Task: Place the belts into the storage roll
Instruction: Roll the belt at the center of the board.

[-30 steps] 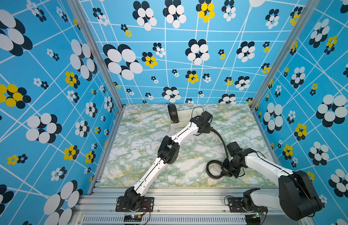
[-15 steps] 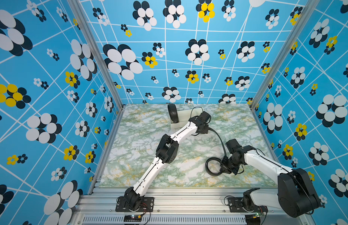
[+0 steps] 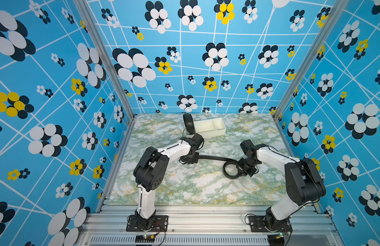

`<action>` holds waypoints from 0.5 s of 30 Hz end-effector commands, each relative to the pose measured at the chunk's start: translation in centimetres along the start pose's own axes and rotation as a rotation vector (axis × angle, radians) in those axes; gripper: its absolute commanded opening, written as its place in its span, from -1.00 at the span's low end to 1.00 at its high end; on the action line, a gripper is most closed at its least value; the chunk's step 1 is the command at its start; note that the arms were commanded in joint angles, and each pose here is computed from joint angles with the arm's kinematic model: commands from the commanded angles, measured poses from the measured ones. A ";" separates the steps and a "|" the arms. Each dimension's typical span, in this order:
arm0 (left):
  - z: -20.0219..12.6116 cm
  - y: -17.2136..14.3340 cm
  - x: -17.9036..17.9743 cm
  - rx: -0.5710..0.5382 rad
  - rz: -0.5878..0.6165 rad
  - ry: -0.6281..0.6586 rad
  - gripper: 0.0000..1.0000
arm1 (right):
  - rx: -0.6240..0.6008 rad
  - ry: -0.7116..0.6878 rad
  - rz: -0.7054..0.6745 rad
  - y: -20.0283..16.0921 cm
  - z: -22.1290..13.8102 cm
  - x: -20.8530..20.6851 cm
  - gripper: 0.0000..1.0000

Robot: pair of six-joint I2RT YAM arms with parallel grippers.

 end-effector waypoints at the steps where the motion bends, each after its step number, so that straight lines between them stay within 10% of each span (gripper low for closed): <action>1: -1.3 -1.5 3.5 0.018 -0.011 0.088 -0.92 | -0.033 -0.102 0.091 2.0 0.2 -0.2 -1.00; 8: -2.4 -3.3 6.3 0.031 -0.050 0.078 -0.91 | -0.047 -0.138 0.102 4.8 0.2 1.2 -1.00; 15: -2.0 -6.6 1.0 0.055 0.034 0.017 -0.89 | -0.066 -0.081 0.134 2.8 1.1 4.7 -1.00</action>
Point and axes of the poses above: each gripper's point midway between its finger pads, its own z axis out along the fingers, its own x axis along the line the jaws close on, y = z × x, the point moved 10 cm from there along -z, back along the fingers, and after that the axes turned 9 degrees about -z, right-handed, at the moved point
